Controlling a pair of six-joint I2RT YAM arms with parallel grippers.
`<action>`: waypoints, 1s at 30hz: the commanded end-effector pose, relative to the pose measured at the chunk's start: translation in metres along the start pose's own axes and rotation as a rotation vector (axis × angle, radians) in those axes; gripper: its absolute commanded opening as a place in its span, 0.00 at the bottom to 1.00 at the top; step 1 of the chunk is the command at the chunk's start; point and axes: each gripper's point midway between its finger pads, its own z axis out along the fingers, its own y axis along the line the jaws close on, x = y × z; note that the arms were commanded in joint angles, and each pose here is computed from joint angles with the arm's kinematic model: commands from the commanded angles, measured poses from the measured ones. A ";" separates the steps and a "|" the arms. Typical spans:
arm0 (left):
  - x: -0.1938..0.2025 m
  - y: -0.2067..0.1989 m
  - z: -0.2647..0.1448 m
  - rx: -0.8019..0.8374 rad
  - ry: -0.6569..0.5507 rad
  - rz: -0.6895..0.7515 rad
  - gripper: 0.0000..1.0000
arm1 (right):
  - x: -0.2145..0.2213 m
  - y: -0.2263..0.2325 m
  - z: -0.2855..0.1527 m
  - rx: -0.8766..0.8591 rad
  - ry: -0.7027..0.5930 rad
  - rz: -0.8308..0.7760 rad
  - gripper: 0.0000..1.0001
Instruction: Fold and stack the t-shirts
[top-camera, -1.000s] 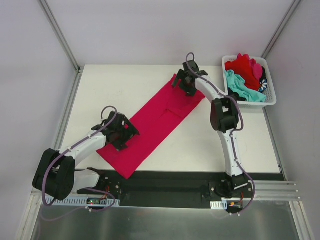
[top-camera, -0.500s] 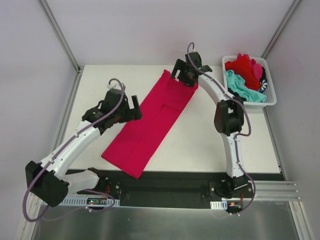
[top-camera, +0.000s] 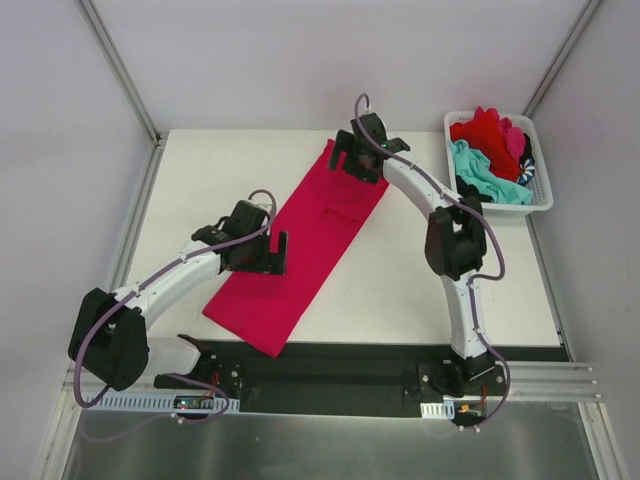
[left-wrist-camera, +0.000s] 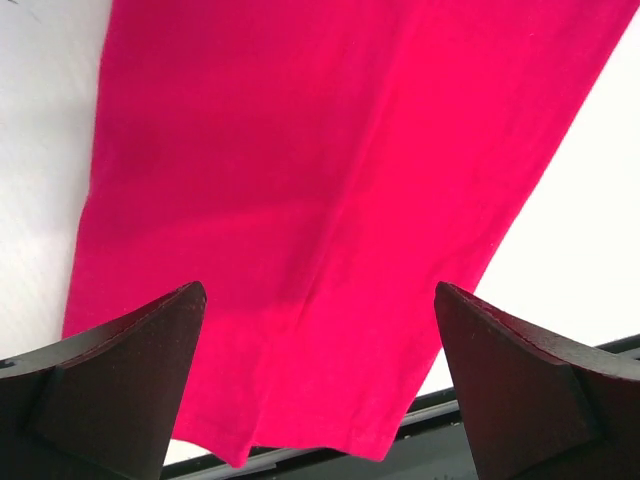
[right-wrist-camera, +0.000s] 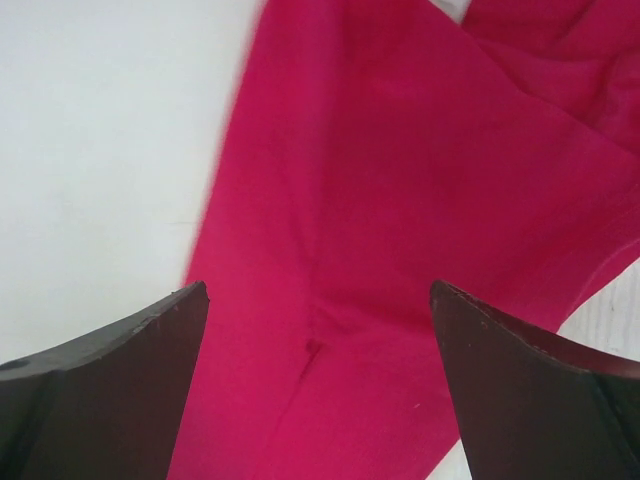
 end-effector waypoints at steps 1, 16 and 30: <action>0.005 -0.016 0.013 0.062 0.017 -0.004 0.99 | 0.013 -0.030 0.030 0.104 0.060 -0.011 0.96; 0.076 0.003 0.057 -0.133 0.282 -0.053 0.99 | 0.027 -0.048 0.092 0.126 0.094 0.013 0.96; 0.100 -0.077 0.055 -0.043 0.365 -0.202 0.98 | 0.011 -0.016 0.138 -0.044 0.010 0.155 0.96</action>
